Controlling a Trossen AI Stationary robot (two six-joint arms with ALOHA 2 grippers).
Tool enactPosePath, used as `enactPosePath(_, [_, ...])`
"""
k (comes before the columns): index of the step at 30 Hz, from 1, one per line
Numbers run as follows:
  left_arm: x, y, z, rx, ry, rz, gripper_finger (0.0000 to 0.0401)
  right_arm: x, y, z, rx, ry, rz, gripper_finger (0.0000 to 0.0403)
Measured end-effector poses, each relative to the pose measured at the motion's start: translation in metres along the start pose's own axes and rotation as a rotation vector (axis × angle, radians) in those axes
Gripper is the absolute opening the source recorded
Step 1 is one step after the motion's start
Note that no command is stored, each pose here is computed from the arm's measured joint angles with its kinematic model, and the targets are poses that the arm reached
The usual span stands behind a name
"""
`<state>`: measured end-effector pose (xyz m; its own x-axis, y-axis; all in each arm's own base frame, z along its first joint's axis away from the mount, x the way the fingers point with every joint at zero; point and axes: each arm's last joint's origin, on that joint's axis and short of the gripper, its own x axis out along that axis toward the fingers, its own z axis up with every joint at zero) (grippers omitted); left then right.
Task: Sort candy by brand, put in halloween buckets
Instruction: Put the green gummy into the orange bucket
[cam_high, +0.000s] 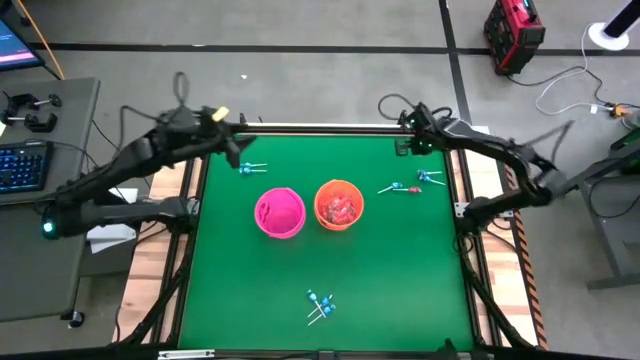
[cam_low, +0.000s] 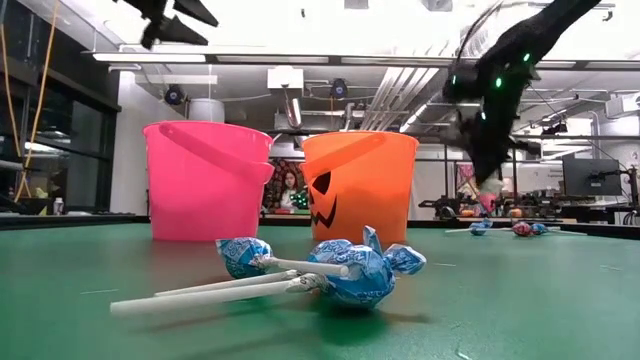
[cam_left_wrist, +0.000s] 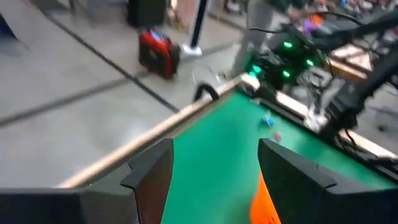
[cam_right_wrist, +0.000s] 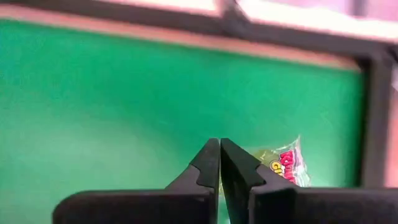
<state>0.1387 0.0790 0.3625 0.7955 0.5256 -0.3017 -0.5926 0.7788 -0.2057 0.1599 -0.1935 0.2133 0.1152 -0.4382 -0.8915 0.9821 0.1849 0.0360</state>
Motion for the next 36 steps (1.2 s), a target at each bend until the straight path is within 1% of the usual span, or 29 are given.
enactPosePath(2, [-0.011, 0.002, 0.002, 0.013, -0.043, 0.018, 0.0225, -0.016, 0.006, 0.005, -0.024, -0.084, 0.136, 0.0002])
enactPosePath(5, [-0.02, 0.004, 0.004, 0.016, -0.075, 0.025, 0.0225, -0.038, 0.019, 0.01, -0.081, -0.171, 0.408, 0.0001])
enactPosePath(7, [-0.022, 0.004, 0.004, 0.014, -0.079, 0.028, 0.0225, -0.051, 0.033, 0.008, -0.135, -0.194, 0.598, 0.0001])
enactPosePath(9, [-0.022, 0.005, 0.003, 0.015, -0.073, 0.029, 0.0225, -0.063, 0.049, 0.001, -0.183, -0.175, 0.767, 0.0001])
enactPosePath(11, [-0.02, 0.005, 0.002, 0.017, -0.053, 0.034, 0.0225, -0.073, 0.067, -0.011, -0.232, -0.132, 0.883, 0.0])
enactPosePath(13, [-0.017, 0.005, 0.0, 0.018, -0.03, 0.039, 0.0225, -0.082, 0.085, -0.029, -0.286, -0.082, 0.958, 0.0])
enactPosePath(16, [-0.014, 0.005, -0.002, 0.01, 0.001, 0.046, 0.0225, -0.097, 0.11, -0.058, -0.401, -0.03, 1.058, 0.0])
enactPosePath(19, [-0.011, 0.005, -0.003, 0.006, 0.015, 0.04, 0.0225, -0.113, 0.127, -0.082, -0.474, -0.068, 1.103, 0.0])
enactPosePath(21, [-0.01, 0.005, -0.002, 0.005, 0.011, 0.037, 0.0225, -0.119, 0.132, -0.092, -0.48, -0.111, 1.082, 0.0])
enactPosePath(24, [-0.009, 0.005, -0.002, 0.014, 0.01, 0.034, 0.0225, -0.123, 0.139, -0.1, -0.477, -0.156, 1.073, 0.0])
enactPosePath(26, [-0.009, 0.004, -0.002, 0.028, 0.009, 0.019, 0.0225, -0.122, 0.142, -0.104, -0.489, -0.156, 1.066, 0.0])
enactPosePath(29, [-0.009, 0.002, 0.001, 0.027, -0.007, -0.046, 0.0225, -0.116, 0.148, -0.107, -0.503, -0.151, 1.064, 0.0])
enactPosePath(32, [-0.009, -0.002, 0.004, 0.029, -0.031, -0.142, 0.0225, -0.112, 0.158, -0.108, -0.526, -0.127, 1.039, 0.0])
enactPosePath(34, [-0.01, -0.003, 0.005, 0.025, -0.036, -0.191, 0.0225, -0.108, 0.166, -0.108, -0.564, -0.104, 1.002, 0.0003])
enactPosePath(36, [-0.01, -0.004, 0.006, 0.008, -0.041, -0.219, 0.0225, -0.108, 0.175, -0.105, -0.617, -0.09, 0.965, 0.001])
